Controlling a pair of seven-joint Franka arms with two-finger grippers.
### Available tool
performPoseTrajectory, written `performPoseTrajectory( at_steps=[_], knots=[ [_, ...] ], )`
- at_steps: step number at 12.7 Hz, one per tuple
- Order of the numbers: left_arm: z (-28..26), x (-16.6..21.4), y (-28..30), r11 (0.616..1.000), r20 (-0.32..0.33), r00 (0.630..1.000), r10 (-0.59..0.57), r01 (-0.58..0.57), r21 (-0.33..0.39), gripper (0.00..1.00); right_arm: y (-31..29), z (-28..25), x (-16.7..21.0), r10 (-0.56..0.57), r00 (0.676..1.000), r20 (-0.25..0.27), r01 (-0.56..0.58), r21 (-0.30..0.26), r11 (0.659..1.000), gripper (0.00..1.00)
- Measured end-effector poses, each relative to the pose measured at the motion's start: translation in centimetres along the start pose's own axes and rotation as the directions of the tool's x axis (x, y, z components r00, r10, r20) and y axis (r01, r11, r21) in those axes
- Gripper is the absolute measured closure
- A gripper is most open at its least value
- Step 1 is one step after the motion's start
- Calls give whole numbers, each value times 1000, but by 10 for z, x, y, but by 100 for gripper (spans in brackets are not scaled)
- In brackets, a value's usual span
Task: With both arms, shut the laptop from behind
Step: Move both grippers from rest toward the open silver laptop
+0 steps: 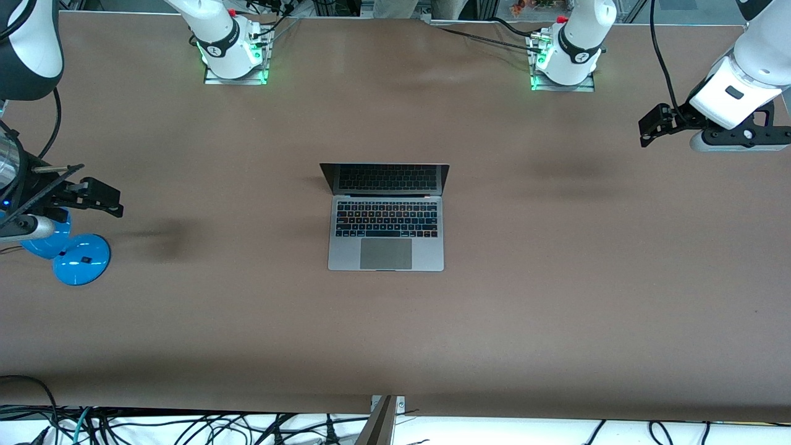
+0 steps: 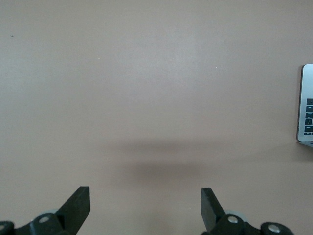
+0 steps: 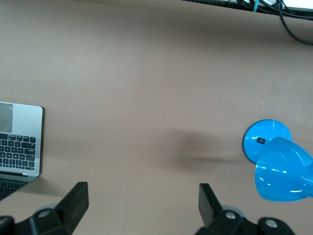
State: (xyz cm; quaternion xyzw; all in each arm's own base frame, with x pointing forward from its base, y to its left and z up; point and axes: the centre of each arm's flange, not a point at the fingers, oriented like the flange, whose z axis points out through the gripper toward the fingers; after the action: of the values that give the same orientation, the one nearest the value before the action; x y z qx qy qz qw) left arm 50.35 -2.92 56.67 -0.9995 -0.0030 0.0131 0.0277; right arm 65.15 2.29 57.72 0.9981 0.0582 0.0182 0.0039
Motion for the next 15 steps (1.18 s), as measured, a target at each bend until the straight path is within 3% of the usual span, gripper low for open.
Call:
performPoseTrajectory(
  at_steps=[10, 12, 15],
  knots=[
    [0, 0, 1, 1000, 1, 1000, 0, 0, -8, 0, 7, 0, -4, 13, 1000, 22, -13, 1, 1000, 0],
    [1, 0, 4, 1000, 2, 1000, 4, -4, -10, 0, -2, 4, -10, 5, 997, 77, -9, 48, 999, 0],
    [1, -1, 13, 1000, 4, 1000, 15, -15, -9, 0, -19, 5, -11, -10, 996, 89, -2, 137, 991, 0]
  ],
)
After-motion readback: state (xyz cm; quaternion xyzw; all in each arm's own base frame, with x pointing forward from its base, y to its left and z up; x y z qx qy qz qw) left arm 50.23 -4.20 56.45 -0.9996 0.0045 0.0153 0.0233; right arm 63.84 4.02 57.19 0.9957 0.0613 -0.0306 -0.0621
